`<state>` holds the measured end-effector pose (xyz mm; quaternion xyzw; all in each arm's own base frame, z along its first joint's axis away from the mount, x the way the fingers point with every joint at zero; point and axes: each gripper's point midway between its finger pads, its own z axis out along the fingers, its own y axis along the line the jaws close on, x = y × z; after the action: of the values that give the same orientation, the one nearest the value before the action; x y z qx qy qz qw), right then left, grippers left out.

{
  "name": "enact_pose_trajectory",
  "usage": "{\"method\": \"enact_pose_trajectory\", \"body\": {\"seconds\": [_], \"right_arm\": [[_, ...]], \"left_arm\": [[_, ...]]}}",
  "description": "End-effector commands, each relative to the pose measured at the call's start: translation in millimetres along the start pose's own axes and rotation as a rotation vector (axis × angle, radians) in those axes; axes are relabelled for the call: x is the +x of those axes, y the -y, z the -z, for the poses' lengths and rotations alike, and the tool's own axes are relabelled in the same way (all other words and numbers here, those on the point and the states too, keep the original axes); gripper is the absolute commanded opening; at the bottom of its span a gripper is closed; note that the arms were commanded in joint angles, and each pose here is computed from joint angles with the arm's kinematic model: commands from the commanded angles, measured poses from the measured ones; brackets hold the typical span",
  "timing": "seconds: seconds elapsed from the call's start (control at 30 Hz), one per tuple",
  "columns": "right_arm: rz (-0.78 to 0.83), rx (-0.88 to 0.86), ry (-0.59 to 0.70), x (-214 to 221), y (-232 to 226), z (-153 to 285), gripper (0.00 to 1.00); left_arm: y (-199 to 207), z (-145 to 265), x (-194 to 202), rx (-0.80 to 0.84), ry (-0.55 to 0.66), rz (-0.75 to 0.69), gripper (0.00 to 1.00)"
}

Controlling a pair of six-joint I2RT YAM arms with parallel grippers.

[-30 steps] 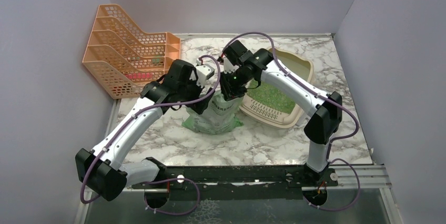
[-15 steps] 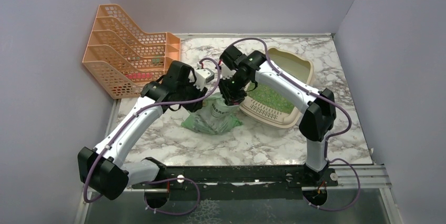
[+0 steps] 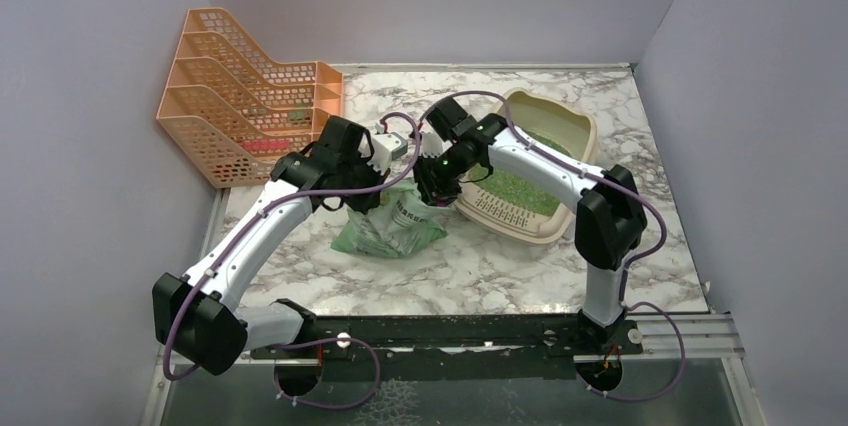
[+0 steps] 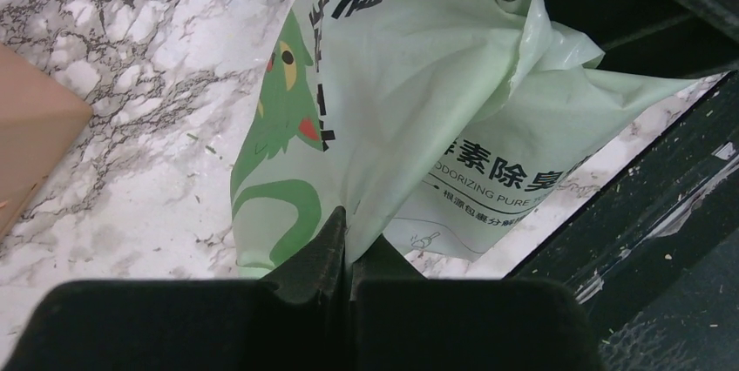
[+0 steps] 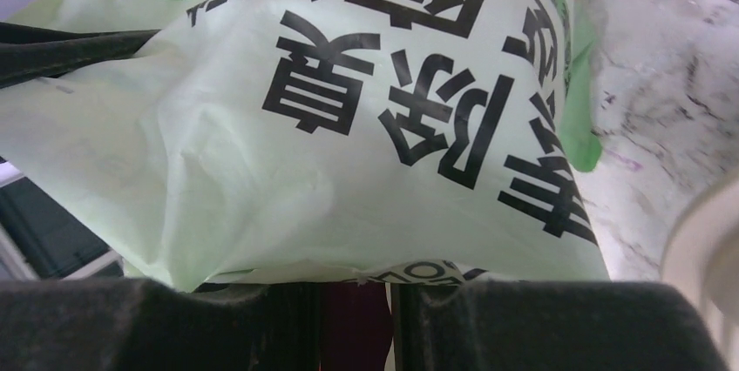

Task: Fill the litter box with clean litter
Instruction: 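Scoop the cat litter from the cat litter bag.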

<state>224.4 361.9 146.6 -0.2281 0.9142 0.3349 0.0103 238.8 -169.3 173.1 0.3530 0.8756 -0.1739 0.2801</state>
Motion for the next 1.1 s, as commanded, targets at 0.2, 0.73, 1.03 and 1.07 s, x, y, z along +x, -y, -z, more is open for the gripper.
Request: {"method": "enact_pose_trajectory", "body": {"seconds": [0.2, 0.73, 1.03, 1.07], "right_arm": [[0.196, -0.555, 0.171, -16, -68, 44, 0.01], [0.209, -0.813, 0.386, 0, -45, 114, 0.01], [0.169, -0.791, 0.454, 5, -31, 132, 0.01], [0.165, -0.788, 0.462, 6, -30, 134, 0.01]], "left_arm": [[8, 5, -44, 0.052, 0.162, -0.036, 0.00], [-4, 27, -57, -0.061, 0.274, -0.046, 0.00], [-2, 26, -45, -0.063, 0.271, -0.058, 0.00], [-3, 27, -45, -0.067, 0.275, -0.059, 0.00]]}}
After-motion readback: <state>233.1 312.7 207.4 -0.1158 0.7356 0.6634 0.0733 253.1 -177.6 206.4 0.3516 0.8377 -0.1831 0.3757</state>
